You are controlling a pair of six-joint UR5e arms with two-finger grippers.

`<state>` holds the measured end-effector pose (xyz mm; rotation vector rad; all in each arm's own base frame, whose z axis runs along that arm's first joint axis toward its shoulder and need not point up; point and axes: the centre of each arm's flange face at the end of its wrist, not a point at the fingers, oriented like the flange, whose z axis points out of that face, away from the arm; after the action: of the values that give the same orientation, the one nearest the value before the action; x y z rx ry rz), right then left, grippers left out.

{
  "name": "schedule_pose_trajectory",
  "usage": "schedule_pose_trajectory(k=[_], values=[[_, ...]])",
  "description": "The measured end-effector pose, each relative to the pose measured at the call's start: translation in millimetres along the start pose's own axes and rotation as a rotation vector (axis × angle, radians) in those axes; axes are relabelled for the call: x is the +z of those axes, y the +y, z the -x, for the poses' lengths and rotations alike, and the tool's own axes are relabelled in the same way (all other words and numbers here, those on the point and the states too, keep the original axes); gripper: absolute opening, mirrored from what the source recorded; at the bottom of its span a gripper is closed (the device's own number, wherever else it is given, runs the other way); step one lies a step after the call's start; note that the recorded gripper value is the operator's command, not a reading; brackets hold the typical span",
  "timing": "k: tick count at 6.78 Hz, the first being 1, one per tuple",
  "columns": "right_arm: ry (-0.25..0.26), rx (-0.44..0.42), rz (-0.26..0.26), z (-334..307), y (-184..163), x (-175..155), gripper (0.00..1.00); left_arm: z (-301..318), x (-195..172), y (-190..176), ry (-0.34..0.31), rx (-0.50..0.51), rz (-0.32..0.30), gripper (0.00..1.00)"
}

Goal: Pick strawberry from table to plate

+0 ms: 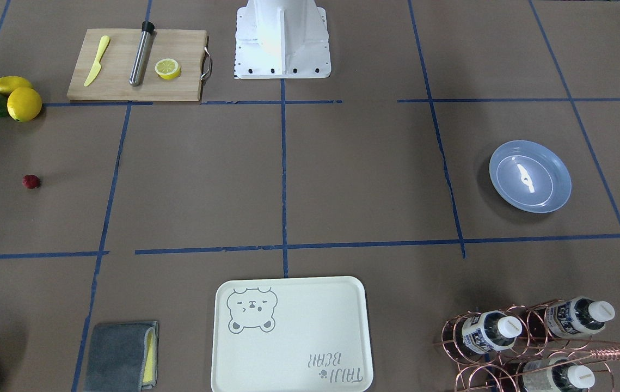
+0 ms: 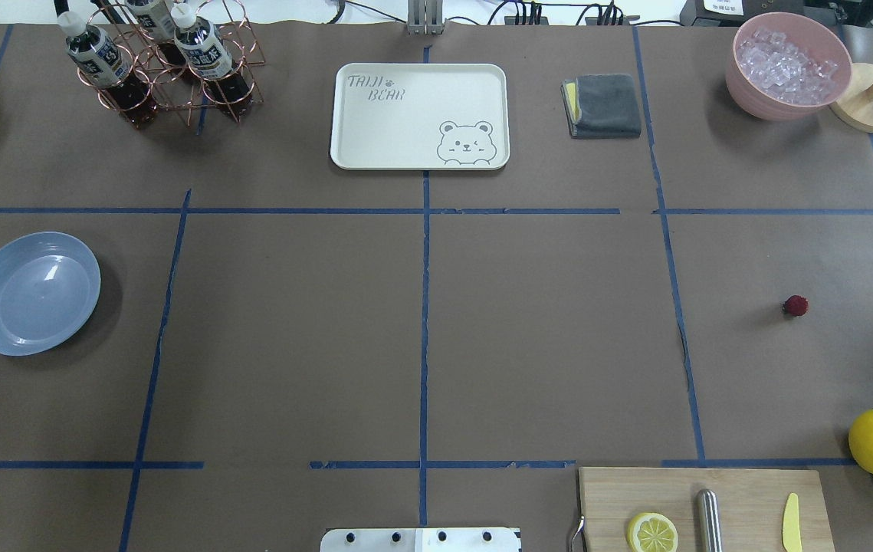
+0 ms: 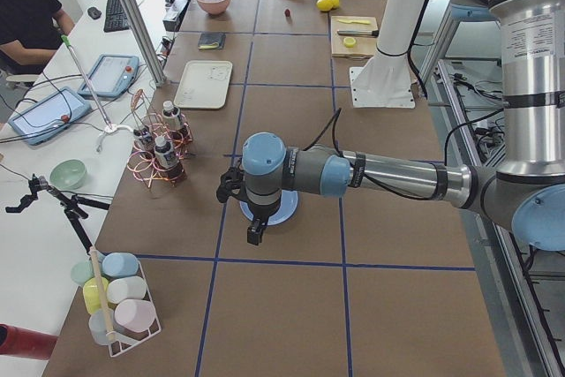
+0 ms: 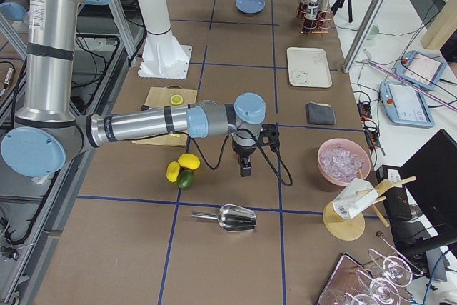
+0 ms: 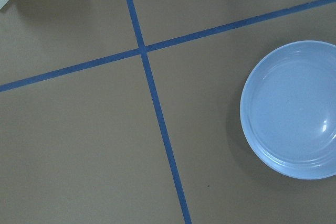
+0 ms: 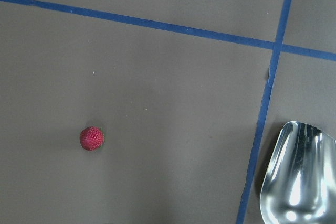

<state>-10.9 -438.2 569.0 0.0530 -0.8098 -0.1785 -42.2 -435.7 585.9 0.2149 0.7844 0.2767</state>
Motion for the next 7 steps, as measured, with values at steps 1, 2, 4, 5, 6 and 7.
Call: schedule_pose_trajectory(k=[1,2,4,5,6,7], values=[[-0.002,0.001,0.0,0,0,0,1.0,-2,3,-2,0.003,0.013,-0.006,1.0],[-0.008,0.003,0.001,1,0,0,1.0,-6,15,-3,0.014,0.023,0.015,1.0],[-0.015,0.0,0.005,3,0,2,1.0,-18,58,-11,0.038,-0.014,0.089,1.0],[-0.017,-0.005,0.006,5,-1,2,1.0,-21,82,-20,0.044,-0.052,0.101,1.0],[-0.023,-0.009,0.007,8,-1,2,1.0,-25,111,-28,0.053,-0.07,0.101,1.0],[-0.04,-0.01,0.008,11,-2,3,1.0,-29,139,-38,0.064,-0.078,0.105,0.98]])
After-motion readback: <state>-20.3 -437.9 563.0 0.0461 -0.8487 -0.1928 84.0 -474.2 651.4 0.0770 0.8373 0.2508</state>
